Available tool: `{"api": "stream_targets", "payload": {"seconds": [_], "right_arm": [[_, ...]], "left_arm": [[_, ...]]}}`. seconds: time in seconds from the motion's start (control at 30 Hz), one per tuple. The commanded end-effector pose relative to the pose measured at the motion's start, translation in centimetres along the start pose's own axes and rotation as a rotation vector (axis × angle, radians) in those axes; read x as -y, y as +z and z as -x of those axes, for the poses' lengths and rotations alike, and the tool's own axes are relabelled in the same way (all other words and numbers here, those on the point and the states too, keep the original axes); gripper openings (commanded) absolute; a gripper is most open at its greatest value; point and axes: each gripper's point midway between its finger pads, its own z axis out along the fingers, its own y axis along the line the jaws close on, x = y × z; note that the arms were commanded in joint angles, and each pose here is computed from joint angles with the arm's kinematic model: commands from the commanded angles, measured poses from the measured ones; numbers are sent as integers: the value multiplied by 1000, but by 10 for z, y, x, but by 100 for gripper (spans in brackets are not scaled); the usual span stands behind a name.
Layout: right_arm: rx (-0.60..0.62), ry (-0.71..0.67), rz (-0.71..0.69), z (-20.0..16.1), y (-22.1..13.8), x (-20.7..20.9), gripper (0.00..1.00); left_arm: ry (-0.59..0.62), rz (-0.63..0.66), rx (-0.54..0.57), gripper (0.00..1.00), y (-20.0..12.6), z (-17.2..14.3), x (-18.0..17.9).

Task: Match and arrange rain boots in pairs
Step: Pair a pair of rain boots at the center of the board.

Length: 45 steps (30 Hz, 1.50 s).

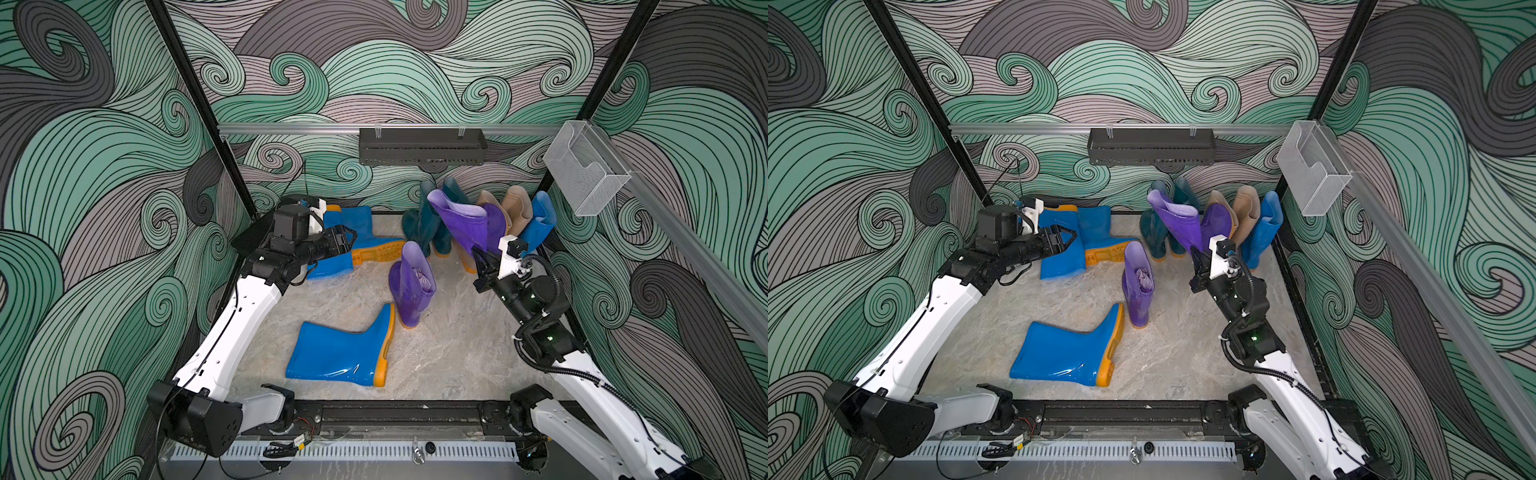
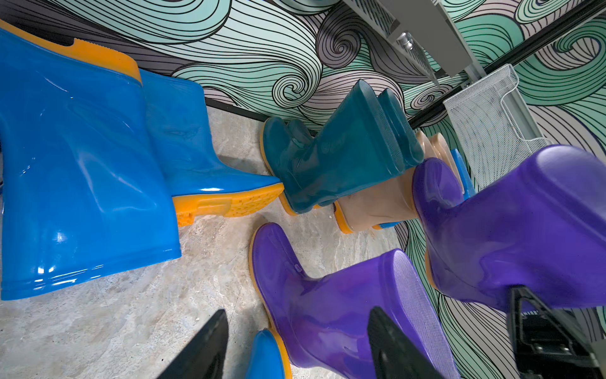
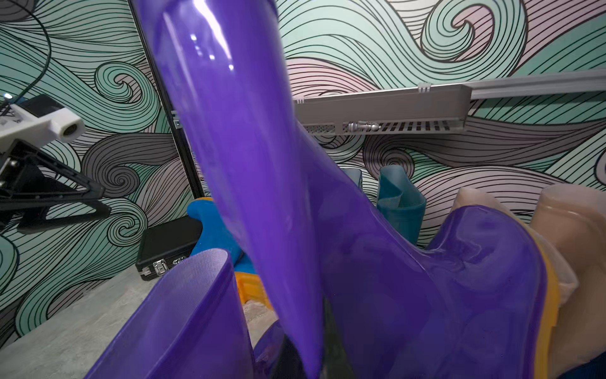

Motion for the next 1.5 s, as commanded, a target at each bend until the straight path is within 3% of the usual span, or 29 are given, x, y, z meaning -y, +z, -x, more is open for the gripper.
{"api": "stream_targets", "payload": {"seconds": [0.0,0.33,0.53,0.83,0.97,1.07,1.13,1.23,1.47], "right_arm": [[154,66,53,31,-4,-8,0],[131,85,98,38,-11,-18,0],[86,126,158,3,1,-24,0],[46,33,233,-18,27,-34,0],[38,25,308,-47,23,-46,0],[-11,30,271,-72,14,-45,0],[-42,30,222,-83,4,-38,38],[-89,37,141,-94,-10,-26,66],[-124,77,40,-89,-33,-12,86]], "left_arm": [[13,-21,7,68,-3,2,8],[6,-11,6,68,1,1,5],[-1,-12,-4,68,4,-3,5],[-4,1,-19,68,6,-10,1],[-6,2,-29,68,9,-15,0],[-6,4,-41,69,11,-20,-1],[1,-3,-53,70,13,-23,1],[14,-15,-75,71,18,-28,4],[94,-77,-158,75,28,-44,34]]}}
